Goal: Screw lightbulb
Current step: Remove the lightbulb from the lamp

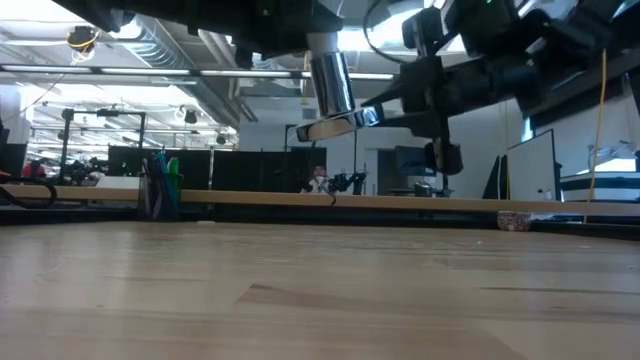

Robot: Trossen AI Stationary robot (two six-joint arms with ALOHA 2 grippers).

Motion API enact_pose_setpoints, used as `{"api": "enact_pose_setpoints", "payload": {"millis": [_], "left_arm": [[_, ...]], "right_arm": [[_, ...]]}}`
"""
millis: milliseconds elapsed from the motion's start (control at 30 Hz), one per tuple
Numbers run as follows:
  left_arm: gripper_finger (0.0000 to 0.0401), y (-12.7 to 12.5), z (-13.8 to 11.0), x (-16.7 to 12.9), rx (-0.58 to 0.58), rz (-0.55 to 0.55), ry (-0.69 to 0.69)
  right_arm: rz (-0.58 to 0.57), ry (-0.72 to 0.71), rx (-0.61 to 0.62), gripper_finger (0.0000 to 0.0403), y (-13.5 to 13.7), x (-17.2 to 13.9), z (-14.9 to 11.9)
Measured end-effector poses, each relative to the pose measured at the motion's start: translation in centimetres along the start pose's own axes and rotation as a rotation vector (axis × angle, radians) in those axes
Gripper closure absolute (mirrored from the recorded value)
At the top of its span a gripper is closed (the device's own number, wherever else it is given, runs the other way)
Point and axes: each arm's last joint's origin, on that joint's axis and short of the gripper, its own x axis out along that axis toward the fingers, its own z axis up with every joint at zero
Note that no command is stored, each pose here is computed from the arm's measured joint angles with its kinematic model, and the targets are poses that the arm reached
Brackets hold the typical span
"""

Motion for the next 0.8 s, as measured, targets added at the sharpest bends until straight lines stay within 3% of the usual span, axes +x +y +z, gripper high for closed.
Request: {"api": "enact_pose_setpoints", "payload": {"millis": [333, 567, 667, 800], "left_arm": [[0.0255, -0.2, 0.1, 0.3, -0.021, -0.168, 0.004], [0.026, -0.1, 0.0, 0.3, -0.021, -0.175, 0.009], [0.026, 0.0, 0.2, 0.5, -0.031, -0.137, 0.008], [0.0262, -0.5, 0.1, 0.4, -0.041, -0.185, 0.024]], "right_arm": [[0.086, 0.218, 0.129, 0.0328, -1.6, -1.6, 3.9], [0.072, 0.232, 0.112, 0.0328, -1.4, -1.7, 5.9], [0.045, 0.179, 0.059, 0.0297, -1.1, -1.2, 6.5], [0.054, 0.16, -0.017, 0.0245, -0.7, -1.0, 6.7]]}}
